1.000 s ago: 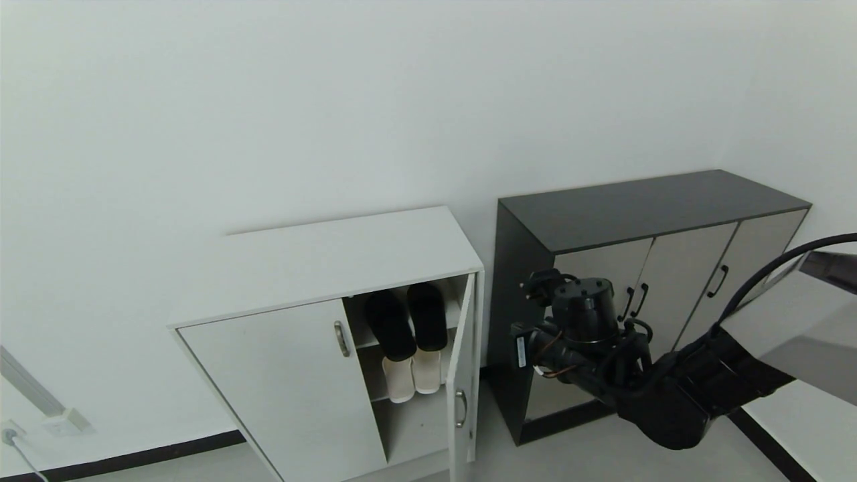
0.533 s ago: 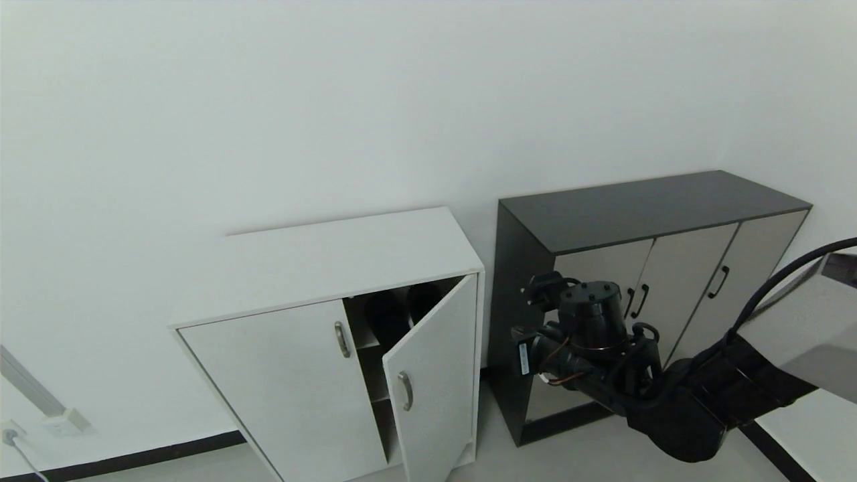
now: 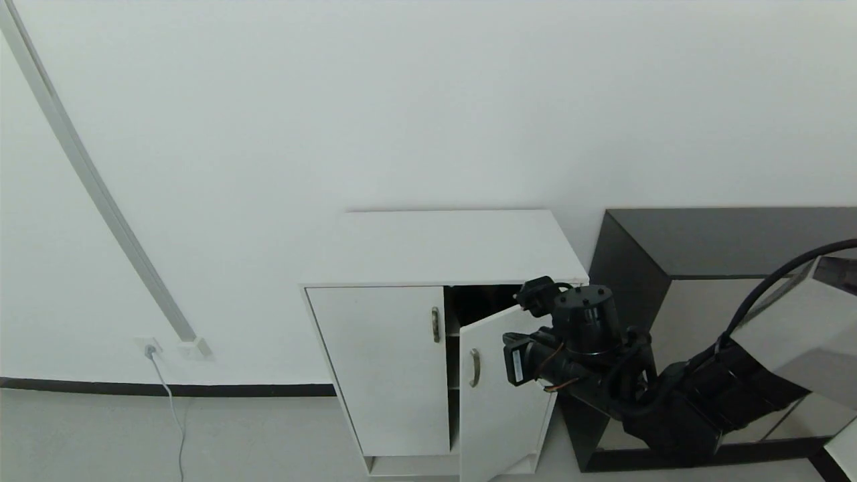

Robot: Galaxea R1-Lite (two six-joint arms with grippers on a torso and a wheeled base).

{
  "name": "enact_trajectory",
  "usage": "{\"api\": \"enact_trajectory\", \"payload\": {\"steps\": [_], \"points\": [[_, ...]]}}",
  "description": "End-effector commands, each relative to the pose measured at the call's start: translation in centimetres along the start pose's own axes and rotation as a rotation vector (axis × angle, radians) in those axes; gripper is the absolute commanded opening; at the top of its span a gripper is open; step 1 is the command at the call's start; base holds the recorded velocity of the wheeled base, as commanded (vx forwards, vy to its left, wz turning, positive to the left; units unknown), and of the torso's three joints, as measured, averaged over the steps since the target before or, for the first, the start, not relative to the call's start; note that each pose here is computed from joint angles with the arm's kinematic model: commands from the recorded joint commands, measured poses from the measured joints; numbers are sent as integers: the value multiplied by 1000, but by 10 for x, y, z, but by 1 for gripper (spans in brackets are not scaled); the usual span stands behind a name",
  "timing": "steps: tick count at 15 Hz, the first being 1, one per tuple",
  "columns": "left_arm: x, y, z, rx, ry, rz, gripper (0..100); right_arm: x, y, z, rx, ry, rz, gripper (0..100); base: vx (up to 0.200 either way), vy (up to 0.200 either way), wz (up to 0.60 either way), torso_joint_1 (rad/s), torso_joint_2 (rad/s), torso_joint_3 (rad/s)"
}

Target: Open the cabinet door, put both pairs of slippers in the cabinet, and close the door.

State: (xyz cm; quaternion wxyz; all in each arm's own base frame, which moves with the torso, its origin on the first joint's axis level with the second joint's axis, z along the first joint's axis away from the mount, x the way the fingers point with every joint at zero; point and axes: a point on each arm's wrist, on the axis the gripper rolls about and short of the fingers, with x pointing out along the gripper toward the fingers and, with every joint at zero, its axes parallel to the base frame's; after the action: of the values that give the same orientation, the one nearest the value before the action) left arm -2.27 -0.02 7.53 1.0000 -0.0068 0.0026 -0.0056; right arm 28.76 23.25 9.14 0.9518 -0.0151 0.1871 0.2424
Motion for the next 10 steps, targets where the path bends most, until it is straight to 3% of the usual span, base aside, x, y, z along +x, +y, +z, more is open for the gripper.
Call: {"api": "enact_trajectory", "payload": {"steps": [1, 5, 8, 10], "points": [[0, 0, 0, 0, 1, 1, 0, 0, 0, -1, 0, 1, -1, 0, 0, 0, 0, 0, 0, 0], [0, 0, 0, 1, 1, 2, 0, -3, -1, -7, 0, -3, 22, 0, 0, 0, 0, 0, 0, 0], [0, 0, 0, 1, 1, 2, 0, -20, -5, -29, -55, -23, 146, 0, 0, 0, 0, 0, 0, 0], [0, 0, 0, 1, 1, 1, 0, -29, -8, -41, -57, -9, 150, 0, 0, 0, 0, 0, 0, 0]]}}
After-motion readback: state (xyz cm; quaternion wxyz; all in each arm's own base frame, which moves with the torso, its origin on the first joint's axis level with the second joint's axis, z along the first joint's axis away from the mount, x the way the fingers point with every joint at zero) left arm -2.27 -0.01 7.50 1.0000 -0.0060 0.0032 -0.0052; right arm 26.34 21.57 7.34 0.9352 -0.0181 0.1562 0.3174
